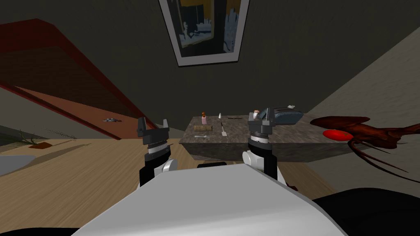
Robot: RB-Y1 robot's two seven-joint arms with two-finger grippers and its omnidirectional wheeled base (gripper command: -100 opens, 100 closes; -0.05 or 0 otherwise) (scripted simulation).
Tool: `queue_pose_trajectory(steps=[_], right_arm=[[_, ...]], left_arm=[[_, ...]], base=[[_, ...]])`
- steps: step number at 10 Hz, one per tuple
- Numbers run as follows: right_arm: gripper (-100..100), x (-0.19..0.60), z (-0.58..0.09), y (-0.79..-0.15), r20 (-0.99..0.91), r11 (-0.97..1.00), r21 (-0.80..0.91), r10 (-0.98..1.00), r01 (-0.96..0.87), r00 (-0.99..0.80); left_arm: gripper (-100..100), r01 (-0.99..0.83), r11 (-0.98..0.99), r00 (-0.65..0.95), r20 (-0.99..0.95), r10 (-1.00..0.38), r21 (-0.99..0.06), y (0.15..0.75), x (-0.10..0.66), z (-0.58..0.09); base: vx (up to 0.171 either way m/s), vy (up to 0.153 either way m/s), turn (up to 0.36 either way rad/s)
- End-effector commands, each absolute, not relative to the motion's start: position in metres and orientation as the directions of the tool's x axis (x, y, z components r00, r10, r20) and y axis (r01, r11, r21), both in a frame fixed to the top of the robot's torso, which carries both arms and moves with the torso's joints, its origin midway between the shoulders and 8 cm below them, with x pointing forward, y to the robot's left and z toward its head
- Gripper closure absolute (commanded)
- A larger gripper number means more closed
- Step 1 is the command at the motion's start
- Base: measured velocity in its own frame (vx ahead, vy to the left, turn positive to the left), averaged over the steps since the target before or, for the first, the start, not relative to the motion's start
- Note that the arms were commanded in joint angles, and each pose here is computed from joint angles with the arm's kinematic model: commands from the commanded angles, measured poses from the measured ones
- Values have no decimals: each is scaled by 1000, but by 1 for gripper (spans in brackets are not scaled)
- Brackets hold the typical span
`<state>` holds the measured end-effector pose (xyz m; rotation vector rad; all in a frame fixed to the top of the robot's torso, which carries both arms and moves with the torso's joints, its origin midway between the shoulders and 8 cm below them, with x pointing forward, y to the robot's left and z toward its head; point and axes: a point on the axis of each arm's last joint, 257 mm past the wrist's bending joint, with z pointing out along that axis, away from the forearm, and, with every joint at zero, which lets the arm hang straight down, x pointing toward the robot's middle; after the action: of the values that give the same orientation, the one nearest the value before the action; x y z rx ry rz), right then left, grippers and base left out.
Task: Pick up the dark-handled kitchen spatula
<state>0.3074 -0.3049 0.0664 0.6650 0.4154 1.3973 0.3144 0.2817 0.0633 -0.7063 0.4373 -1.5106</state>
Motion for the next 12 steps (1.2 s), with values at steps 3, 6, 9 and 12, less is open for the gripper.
queue_pose_trajectory(steps=[3,6,9,12], right_arm=[[-100,328,56,-292,69,-8,693,996,-721,56],[-100,357,38,-283,88,-91,750,995,-655,-37],[-100,380,21,-279,136,-166,790,986,-591,-95],[-100,396,7,-278,183,-219,818,976,-532,-121]], left_arm=[[0,746,-78,41,163,-986,-661,282,314,63],[0,746,-78,41,163,-986,-661,282,314,63],[0,746,-78,41,163,-986,-661,282,314,63],[0,746,-78,41,163,-986,-661,282,314,63]], base=[[-5,3,20],[-12,12,36],[-8,15,39],[-10,12,23]])
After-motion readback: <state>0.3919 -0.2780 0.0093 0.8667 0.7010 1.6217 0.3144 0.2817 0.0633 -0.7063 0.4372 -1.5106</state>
